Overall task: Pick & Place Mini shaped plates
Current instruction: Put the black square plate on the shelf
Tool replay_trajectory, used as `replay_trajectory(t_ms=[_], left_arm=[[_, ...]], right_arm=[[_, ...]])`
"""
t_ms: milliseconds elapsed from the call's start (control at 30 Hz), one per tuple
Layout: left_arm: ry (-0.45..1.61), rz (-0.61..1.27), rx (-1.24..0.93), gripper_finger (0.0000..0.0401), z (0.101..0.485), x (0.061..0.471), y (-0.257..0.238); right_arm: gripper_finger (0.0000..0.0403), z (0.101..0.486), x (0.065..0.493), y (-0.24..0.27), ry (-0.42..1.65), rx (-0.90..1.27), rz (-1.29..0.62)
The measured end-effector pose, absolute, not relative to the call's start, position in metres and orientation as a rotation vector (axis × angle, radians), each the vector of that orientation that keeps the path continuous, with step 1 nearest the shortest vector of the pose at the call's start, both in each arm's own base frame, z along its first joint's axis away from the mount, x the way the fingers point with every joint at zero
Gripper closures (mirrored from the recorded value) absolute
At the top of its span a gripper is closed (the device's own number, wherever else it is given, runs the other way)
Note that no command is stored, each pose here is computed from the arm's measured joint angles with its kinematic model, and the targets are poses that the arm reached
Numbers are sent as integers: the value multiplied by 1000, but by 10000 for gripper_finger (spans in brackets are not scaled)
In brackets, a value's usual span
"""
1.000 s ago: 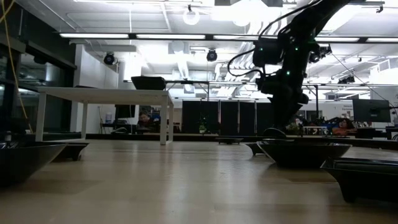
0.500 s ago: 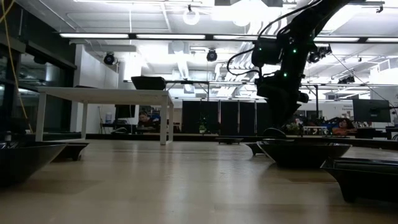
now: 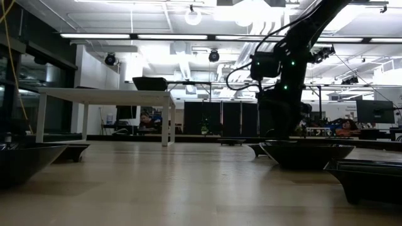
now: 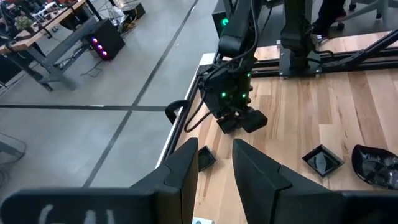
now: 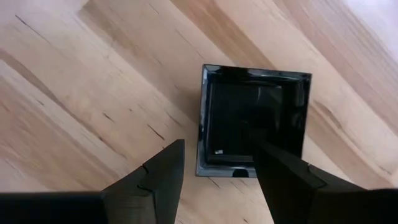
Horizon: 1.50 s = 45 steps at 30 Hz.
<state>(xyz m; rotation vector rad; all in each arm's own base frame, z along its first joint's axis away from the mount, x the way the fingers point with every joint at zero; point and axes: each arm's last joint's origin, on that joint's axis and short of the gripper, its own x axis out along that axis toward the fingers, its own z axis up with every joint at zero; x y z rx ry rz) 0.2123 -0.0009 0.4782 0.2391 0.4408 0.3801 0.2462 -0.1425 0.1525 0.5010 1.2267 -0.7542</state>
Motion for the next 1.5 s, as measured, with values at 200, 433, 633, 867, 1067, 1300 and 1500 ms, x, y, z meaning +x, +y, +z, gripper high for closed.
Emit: replay_trajectory(t_ms=[200, 433, 633, 867, 1067, 1300, 1500], left_arm=[[441, 379, 239, 304, 478, 212, -1], [440, 378, 238, 304, 478, 212, -1], [439, 379, 234, 304, 478, 212, -1], [435, 384, 216, 304, 478, 212, -1], [434, 384, 213, 304, 478, 212, -1], [434, 385, 210, 304, 478, 212, -1], [434, 385, 210, 304, 478, 212, -1]], right_arm=[[217, 153, 249, -143, 1212, 479, -717], [217, 153, 249, -144, 1223, 443, -687], [217, 153, 250, -144, 1210, 443, -668], [217, 139, 253, -145, 1252, 454, -662], [218, 137, 254, -146, 1250, 457, -669], [253, 137, 254, -146, 1247, 458, -673], [300, 137, 254, -146, 1247, 460, -672]])
